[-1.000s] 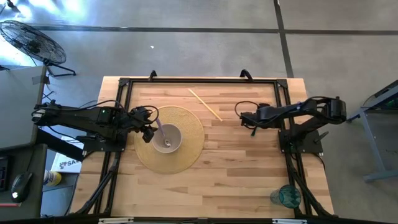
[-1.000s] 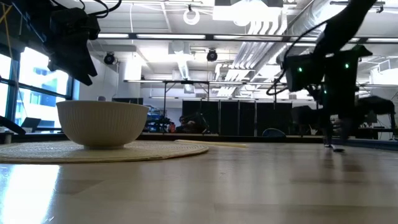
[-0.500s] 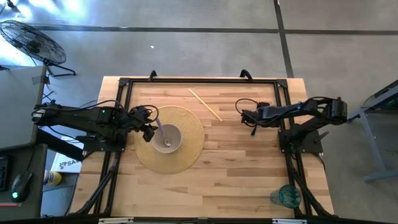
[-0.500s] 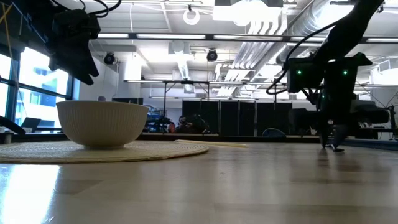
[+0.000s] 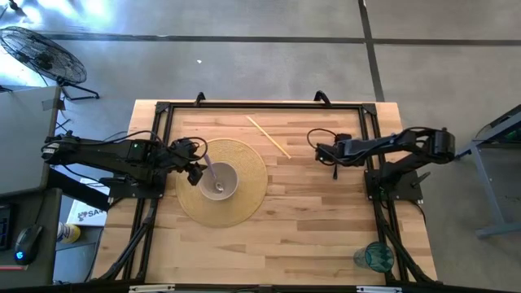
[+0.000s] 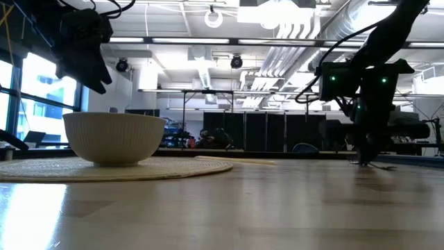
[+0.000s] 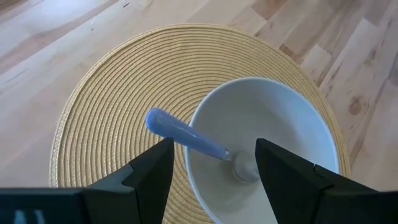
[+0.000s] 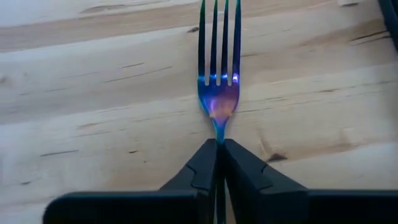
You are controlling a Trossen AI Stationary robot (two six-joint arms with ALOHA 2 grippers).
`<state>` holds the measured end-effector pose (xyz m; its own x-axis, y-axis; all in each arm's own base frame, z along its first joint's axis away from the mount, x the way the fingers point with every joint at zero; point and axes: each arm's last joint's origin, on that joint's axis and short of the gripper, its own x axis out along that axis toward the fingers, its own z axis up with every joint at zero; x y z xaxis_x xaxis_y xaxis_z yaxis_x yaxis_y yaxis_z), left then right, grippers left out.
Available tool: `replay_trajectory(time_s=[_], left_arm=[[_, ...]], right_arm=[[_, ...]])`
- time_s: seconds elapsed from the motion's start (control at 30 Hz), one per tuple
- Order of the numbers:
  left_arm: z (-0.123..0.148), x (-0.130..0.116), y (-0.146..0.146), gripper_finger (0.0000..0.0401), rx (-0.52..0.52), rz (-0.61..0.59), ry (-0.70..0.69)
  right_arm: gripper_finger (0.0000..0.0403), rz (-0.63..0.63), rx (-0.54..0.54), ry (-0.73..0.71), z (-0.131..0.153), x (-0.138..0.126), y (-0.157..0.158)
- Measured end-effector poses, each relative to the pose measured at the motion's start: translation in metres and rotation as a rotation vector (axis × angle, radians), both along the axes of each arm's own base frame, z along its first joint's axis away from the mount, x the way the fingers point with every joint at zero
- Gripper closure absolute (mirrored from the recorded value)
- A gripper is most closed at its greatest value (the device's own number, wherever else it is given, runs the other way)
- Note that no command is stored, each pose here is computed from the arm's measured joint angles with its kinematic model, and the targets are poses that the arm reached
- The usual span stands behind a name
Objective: Pick & Place Utensil
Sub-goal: Put the blue fork into the white bowl
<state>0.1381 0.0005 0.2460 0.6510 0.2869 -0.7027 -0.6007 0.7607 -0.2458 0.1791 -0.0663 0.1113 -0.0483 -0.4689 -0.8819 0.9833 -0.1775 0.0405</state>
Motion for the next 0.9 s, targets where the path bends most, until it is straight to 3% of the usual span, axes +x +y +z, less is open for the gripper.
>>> replay_trajectory(time_s=[0.27,0.9], left_arm=[[0.004,0.004,0.001,0.0178,0.018,0.02,-0.056],[0.005,0.004,0.001,0.0178,0.033,0.036,-0.063]], right_arm=[[0.0396,0.15,0.008,-0.059,0.018,0.026,0.005],[0.04,0.569,-0.201,-0.189,0.115,0.124,0.04]])
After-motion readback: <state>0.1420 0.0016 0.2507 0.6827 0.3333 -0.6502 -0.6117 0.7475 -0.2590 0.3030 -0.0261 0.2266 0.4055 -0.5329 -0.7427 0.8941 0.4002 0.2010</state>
